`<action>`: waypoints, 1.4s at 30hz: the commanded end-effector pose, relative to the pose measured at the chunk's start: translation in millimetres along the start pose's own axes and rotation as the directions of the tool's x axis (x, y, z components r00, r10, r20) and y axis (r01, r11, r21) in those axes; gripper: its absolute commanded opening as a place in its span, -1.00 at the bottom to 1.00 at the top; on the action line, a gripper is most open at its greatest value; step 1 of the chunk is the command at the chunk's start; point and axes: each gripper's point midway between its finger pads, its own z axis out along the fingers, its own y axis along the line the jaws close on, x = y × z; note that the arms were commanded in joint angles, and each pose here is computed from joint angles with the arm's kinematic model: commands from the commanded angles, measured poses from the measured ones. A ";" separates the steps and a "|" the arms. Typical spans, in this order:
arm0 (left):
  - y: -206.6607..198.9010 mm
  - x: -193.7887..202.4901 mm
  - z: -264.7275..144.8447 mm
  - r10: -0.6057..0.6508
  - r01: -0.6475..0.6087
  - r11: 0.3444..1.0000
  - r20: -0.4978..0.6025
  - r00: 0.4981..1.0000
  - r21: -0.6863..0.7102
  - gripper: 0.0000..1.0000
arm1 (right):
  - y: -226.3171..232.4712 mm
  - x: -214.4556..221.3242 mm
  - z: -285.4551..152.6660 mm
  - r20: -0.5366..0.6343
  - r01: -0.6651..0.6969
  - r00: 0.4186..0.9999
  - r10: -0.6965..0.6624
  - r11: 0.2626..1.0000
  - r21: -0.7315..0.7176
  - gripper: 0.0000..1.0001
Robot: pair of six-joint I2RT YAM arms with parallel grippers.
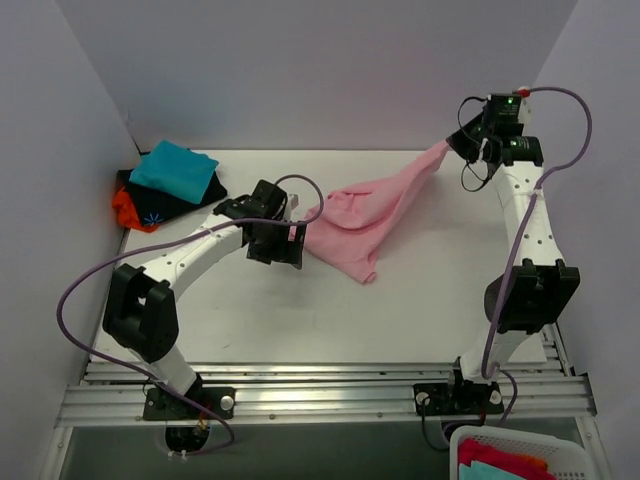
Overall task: Fold and stack the t-shirts
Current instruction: Flatten the tshirt out
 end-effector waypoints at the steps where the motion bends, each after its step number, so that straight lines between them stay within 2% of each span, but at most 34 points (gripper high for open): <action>1: -24.2 -26.3 -12.1 0.038 -0.043 0.997 0.083 0.996 0.059 0.83 | 55.1 -2.5 -19.4 -0.022 -0.057 0.998 0.054 0.989 -0.140 -1.00; 4: -41.1 -26.2 -11.0 0.065 -0.073 0.993 0.082 0.994 0.098 0.83 | 91.4 -1.0 -29.8 -0.017 -0.049 0.999 0.046 0.973 -0.227 -1.00; 8: -70.6 -25.2 -4.6 0.139 -0.148 0.981 0.076 0.987 0.125 0.83 | 115.2 17.6 -31.7 -0.049 -0.044 0.998 0.031 0.956 -0.291 -1.00; 11: -102.1 -30.1 -9.4 0.193 -0.209 0.961 0.106 0.976 0.183 0.83 | 154.8 18.0 -50.3 0.002 -0.008 1.000 0.009 0.919 -0.393 -1.00; 14: -142.3 -36.0 -13.7 0.253 -0.284 0.920 0.145 0.957 0.270 0.86 | 167.5 24.2 -47.7 0.007 0.031 0.999 -0.031 0.916 -0.399 -1.00; 16: -174.8 -39.6 -19.0 0.320 -0.363 0.880 0.182 0.930 0.306 0.86 | 163.5 27.2 -34.8 -0.004 0.041 0.999 -0.046 0.925 -0.379 -1.00; 20: -204.2 -30.9 22.4 0.392 -0.412 0.862 0.127 0.911 0.295 0.86 | 147.9 26.8 -20.2 -0.003 0.067 0.997 -0.072 0.940 -0.333 -1.00; 30: -206.7 -28.0 106.9 0.340 -0.340 0.919 0.034 0.940 0.200 0.85 | 104.5 16.9 -9.1 -0.007 0.089 0.996 -0.094 0.966 -0.243 -1.00; 31: -199.9 -21.0 121.9 0.336 -0.330 0.928 -0.006 0.942 0.174 0.85 | 100.8 16.6 -7.8 -0.010 0.093 0.995 -0.098 0.968 -0.234 -1.00; 35: -203.2 -25.6 137.7 0.319 -0.316 0.938 0.001 0.948 0.139 0.86 | 86.5 8.9 -6.7 -0.003 0.097 0.995 -0.100 0.973 -0.208 -1.00; 42: -215.7 -41.8 127.0 0.272 -0.276 0.949 0.046 0.961 0.155 0.86 | 63.7 14.2 2.2 -0.023 0.101 0.994 -0.106 0.982 -0.157 -1.00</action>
